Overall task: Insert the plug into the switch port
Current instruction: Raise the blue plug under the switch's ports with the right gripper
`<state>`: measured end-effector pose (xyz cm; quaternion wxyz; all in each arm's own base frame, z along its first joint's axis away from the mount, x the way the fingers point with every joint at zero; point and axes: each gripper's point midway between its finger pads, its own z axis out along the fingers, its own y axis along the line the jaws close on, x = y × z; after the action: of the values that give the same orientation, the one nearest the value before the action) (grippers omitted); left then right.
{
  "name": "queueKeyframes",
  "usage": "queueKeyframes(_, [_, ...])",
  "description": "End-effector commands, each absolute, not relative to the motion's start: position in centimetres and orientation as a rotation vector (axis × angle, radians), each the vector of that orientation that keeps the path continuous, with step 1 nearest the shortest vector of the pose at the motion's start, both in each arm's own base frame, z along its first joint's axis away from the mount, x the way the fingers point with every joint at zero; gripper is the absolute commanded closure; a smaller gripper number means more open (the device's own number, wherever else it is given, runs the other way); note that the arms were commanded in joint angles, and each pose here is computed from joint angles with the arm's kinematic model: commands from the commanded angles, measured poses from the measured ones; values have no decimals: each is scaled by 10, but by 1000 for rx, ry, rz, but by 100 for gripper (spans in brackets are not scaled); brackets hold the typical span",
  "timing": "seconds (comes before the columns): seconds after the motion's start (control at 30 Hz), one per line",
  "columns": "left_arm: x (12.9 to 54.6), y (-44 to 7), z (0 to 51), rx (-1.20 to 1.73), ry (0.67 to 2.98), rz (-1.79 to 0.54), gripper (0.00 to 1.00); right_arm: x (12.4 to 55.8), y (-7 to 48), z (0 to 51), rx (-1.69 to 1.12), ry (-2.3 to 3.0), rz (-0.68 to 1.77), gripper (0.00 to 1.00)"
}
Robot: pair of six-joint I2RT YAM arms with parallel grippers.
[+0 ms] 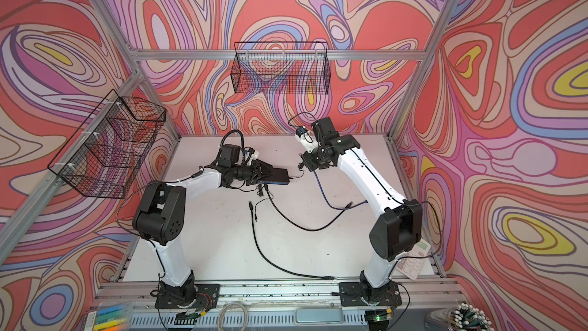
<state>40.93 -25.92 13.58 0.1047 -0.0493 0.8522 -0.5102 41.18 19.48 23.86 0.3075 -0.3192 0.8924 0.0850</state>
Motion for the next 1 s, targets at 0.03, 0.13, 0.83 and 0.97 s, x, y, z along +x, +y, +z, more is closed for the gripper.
queueKeyframes(0.03, [392,-259,162,-5,2518,-1529,96,424,193,233,-914,2351,171,100])
queueKeyframes(0.13, [392,-261,163,-16,2502,-1557,96,427,207,228,-931,2335,255,100])
queueKeyframes(0.83, [426,-293,173,-243,2231,-1775,95,362,223,163,-742,2402,648,100])
queueKeyframes(0.97, [428,-298,167,-254,2235,-1769,95,352,226,154,-705,2389,713,100])
